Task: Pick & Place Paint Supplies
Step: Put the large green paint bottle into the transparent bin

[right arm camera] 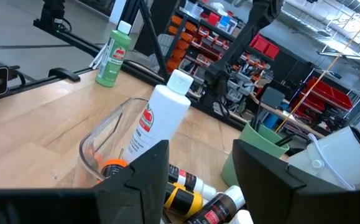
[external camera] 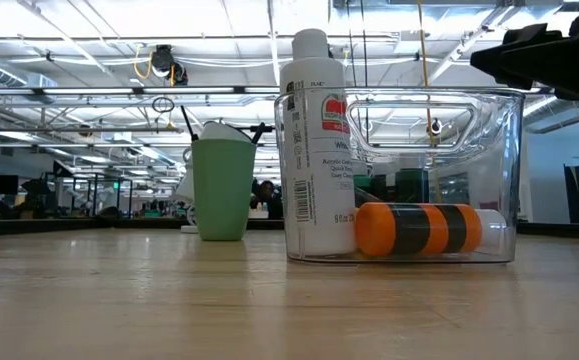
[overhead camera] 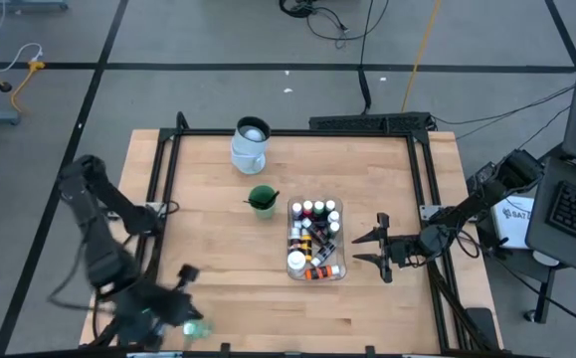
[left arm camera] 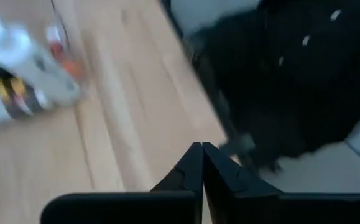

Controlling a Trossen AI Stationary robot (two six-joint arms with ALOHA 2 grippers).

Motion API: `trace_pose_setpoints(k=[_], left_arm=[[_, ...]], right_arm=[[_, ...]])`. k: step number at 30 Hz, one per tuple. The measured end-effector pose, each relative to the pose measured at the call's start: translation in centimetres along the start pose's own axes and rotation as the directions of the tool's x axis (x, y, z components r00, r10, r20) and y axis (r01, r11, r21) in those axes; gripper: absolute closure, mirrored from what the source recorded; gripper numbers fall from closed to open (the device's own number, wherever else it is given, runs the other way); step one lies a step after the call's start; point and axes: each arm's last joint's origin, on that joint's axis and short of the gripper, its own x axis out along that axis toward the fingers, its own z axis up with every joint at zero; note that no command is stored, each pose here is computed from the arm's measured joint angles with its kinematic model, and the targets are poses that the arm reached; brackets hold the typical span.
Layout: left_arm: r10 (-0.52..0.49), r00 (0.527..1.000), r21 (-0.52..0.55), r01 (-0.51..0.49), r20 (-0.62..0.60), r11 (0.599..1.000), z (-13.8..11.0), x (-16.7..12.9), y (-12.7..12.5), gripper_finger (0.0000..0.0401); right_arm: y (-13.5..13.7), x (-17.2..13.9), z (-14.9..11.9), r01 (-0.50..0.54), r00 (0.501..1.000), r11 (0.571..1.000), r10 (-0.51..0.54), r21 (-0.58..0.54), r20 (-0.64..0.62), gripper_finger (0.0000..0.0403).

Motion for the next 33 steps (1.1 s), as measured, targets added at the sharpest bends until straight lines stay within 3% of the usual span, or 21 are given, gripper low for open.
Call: trace_pose_setpoints(k=[3, 8, 17, 20, 26, 33], left_arm=[[0.091, 0.988, 0.021, -0.094, 0.123, 0.995, -1.0, -1.4, -2.3, 0.0385], [0.217, 0.937, -0.119, -0.191, 0.273, 0.974, -3.2, -2.6, -4.9, 0.035], [0.328, 0.915, -0.333, -0.241, 0.235, 0.911, -7.8, 1.8, -5.2, 0.0233], [0.307, 0.927, -0.355, -0.218, 0.216, 0.909, -8.6, 2.9, -5.1, 0.0181], [0.19, 0.958, -0.3, -0.121, 0.214, 0.946, -9.4, 4.1, -5.6, 0.0096], [0.218, 0.95, -0.247, -0.162, 0.223, 0.955, -9.4, 4.3, -5.1, 0.0063]], right_arm=[[0.0, 0.0, 0.0, 0.0, 1.0, 1.0, 0.0, -0.001, 0.0, 0.0234], [0.0, 0.0, -0.1, -0.003, 1.0, 1.0, 0.003, -0.005, -0.006, 0.0234], [0.0, 0.0, -0.1, -0.003, 1.0, 1.0, 0.003, 0.002, -0.005, 0.0234], [0.0, 0.0, -0.1, -0.003, 1.0, 1.0, 0.003, 0.003, -0.005, 0.0234], [0.0, 0.0, -0.1, -0.003, 1.0, 1.0, 0.003, -0.003, -0.005, 0.0234], [0.0, 0.0, -0.1, -0.004, 1.0, 1.0, 0.004, -0.006, -0.005, 0.0234]])
